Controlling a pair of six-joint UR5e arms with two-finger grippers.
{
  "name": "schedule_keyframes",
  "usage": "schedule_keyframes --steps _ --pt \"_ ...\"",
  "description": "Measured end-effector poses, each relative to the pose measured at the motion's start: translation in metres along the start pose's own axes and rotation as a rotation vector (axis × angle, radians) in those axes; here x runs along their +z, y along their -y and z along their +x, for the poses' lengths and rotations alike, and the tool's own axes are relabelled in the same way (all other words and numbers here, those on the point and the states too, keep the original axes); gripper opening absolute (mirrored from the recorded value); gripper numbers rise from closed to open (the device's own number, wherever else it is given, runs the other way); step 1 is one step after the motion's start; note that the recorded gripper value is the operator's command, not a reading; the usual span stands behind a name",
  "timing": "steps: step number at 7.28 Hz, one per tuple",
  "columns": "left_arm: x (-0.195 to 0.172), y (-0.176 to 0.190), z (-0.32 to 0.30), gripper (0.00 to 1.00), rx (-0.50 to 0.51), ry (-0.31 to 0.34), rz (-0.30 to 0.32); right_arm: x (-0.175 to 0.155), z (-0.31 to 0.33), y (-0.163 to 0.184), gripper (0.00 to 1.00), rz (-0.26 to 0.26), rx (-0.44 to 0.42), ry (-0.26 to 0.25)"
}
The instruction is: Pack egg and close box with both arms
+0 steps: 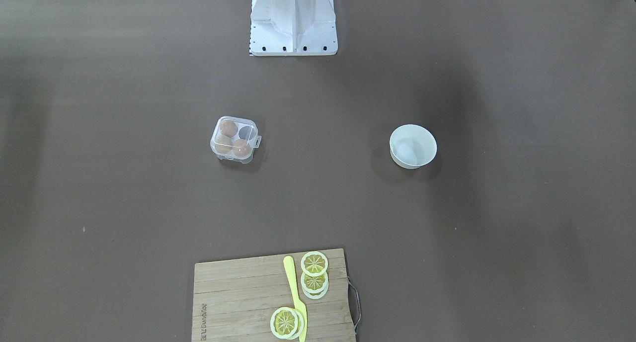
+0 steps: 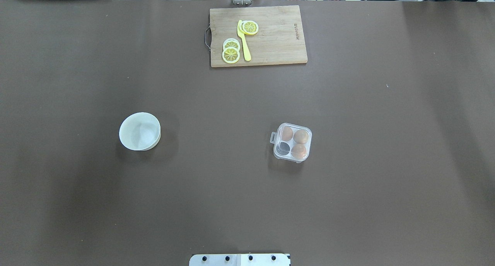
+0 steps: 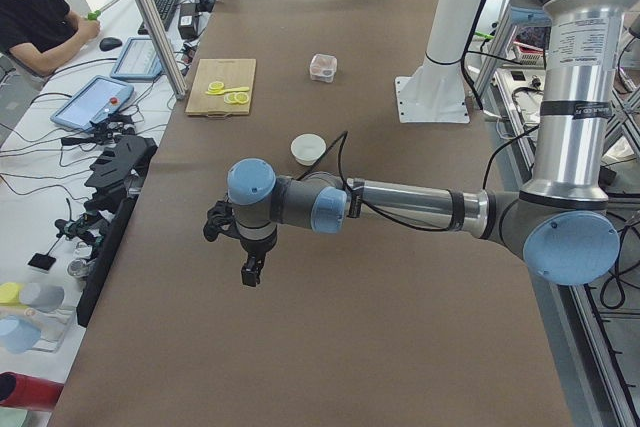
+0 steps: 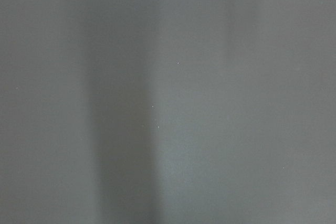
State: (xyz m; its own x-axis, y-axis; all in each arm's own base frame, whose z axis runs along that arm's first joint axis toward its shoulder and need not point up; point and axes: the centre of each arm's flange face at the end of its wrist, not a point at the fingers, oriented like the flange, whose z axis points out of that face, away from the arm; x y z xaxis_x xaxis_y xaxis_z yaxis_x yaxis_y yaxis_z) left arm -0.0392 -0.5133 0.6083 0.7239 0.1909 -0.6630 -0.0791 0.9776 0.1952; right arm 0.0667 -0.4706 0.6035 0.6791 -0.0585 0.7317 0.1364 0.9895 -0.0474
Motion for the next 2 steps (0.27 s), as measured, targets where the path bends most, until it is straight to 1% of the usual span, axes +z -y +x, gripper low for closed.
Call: schedule_keyframes --steps 2 --pt "-0.0003 -0.0007 -0.0009 0.98 -0.002 -0.002 0.0 0.0003 0.0002 0.0 1.0 -0.001 0.001 0.0"
